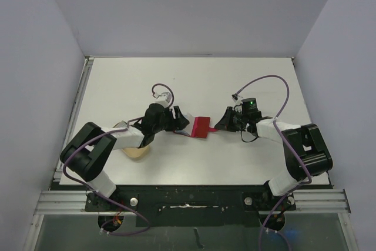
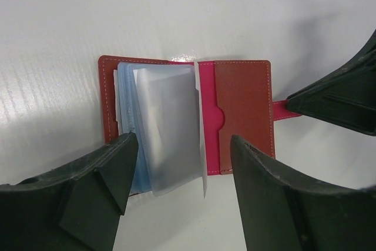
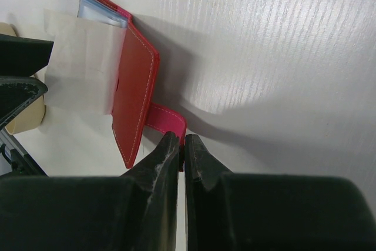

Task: Put the credit cards into the card holder
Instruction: Turn over the card slot in the card holder.

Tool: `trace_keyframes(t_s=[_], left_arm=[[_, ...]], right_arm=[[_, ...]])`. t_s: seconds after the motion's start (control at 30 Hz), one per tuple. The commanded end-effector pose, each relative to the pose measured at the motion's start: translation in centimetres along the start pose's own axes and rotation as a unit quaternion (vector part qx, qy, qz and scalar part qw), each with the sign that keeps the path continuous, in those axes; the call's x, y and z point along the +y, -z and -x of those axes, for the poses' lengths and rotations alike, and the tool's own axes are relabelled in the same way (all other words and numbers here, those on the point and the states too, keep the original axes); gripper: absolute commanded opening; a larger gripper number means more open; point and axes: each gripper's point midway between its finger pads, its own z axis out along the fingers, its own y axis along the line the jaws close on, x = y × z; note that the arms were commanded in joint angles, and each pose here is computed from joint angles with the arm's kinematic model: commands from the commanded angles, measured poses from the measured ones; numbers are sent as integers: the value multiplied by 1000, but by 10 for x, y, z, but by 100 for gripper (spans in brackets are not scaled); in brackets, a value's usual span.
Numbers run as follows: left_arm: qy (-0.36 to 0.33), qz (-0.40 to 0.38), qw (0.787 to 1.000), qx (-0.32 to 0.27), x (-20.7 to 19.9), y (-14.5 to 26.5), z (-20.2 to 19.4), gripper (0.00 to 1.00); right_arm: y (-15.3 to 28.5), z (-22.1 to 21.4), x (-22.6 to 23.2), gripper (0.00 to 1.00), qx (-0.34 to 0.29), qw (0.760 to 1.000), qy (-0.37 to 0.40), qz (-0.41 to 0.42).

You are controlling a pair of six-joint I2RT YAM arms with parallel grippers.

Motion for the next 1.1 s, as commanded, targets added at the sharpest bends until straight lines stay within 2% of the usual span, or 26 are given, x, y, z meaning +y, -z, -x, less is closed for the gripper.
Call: trace_keyframes(t_s=[0.0, 0.4, 0.83, 1.07], left_arm=[[5, -35, 999, -27, -15, -5, 15, 62], [17, -39, 999, -9, -17, -12, 3, 61], [43, -114, 993, 0, -53, -5, 5, 48], [38, -126, 991, -4, -61, -5, 8, 43]], right_arm=[[2, 16, 11, 0, -29, 999, 20, 22], [2, 18, 11, 0, -29, 999, 21, 22], [0, 16, 10, 0, -26, 999, 18, 21], [0, 14, 9, 0, -25, 999, 20, 21]])
